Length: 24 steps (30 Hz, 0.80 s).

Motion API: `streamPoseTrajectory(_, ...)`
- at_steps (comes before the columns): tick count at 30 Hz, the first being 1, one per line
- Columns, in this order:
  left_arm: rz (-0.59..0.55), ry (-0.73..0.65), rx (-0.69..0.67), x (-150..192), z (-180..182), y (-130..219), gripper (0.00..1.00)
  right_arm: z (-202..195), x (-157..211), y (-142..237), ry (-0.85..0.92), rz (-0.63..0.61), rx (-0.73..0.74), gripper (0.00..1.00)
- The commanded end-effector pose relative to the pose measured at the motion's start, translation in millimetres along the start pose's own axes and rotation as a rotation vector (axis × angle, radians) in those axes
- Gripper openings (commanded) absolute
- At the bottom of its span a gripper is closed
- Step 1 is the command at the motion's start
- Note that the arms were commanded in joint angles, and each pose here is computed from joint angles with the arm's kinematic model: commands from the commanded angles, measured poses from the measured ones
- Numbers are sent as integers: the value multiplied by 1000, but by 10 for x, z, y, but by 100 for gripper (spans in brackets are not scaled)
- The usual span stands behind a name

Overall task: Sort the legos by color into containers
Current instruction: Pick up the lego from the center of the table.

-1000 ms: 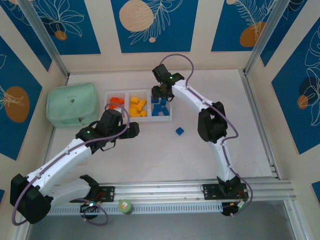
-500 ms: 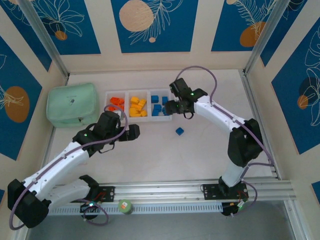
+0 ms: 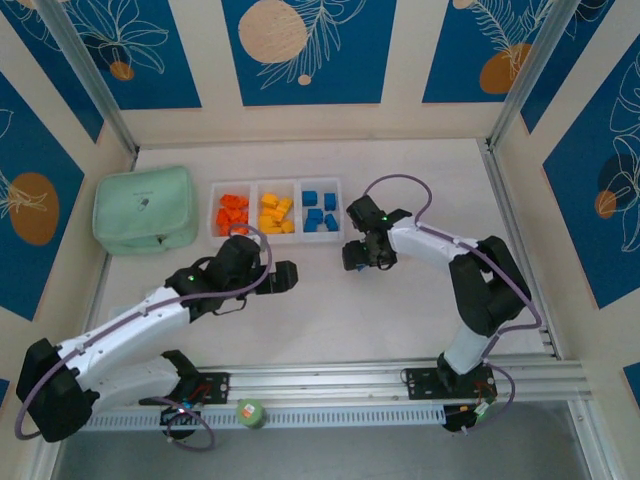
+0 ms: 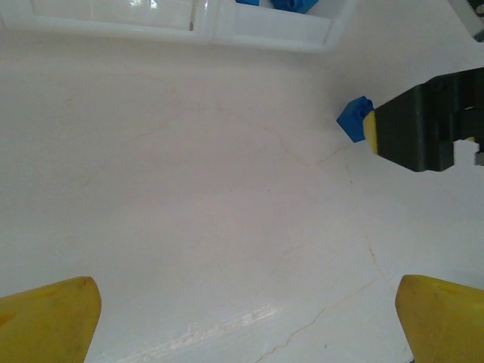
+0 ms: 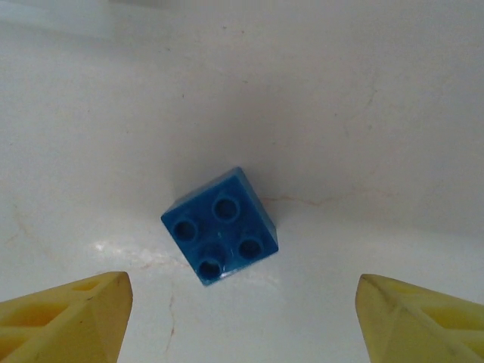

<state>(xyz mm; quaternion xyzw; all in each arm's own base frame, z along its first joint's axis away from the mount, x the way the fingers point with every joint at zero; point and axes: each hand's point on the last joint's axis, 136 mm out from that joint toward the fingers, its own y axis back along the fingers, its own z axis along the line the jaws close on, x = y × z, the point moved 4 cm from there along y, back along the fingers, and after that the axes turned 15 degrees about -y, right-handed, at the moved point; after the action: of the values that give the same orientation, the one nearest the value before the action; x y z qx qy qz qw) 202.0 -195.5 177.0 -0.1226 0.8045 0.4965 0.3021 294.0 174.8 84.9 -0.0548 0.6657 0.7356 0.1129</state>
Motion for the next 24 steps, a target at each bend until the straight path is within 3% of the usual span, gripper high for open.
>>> streamPoseTrajectory(1,-26,16,1,-34,-53,-52,99,55,-22,-119,9,20,2,77)
streamPoseTrajectory(13,-15,-3,-24,-44,-54,-82,99,121,-165,-315,39,15,33,56)
streamPoseTrajectory(15,-14,-7,-28,-43,-50,-79,99,132,-168,-331,44,18,30,49)
streamPoseTrajectory(21,-18,-8,-33,-45,-39,-67,99,175,-166,-225,64,6,22,33)
streamPoseTrajectory(24,-20,-13,-34,-51,-38,-48,99,219,-157,-111,72,-11,10,29)
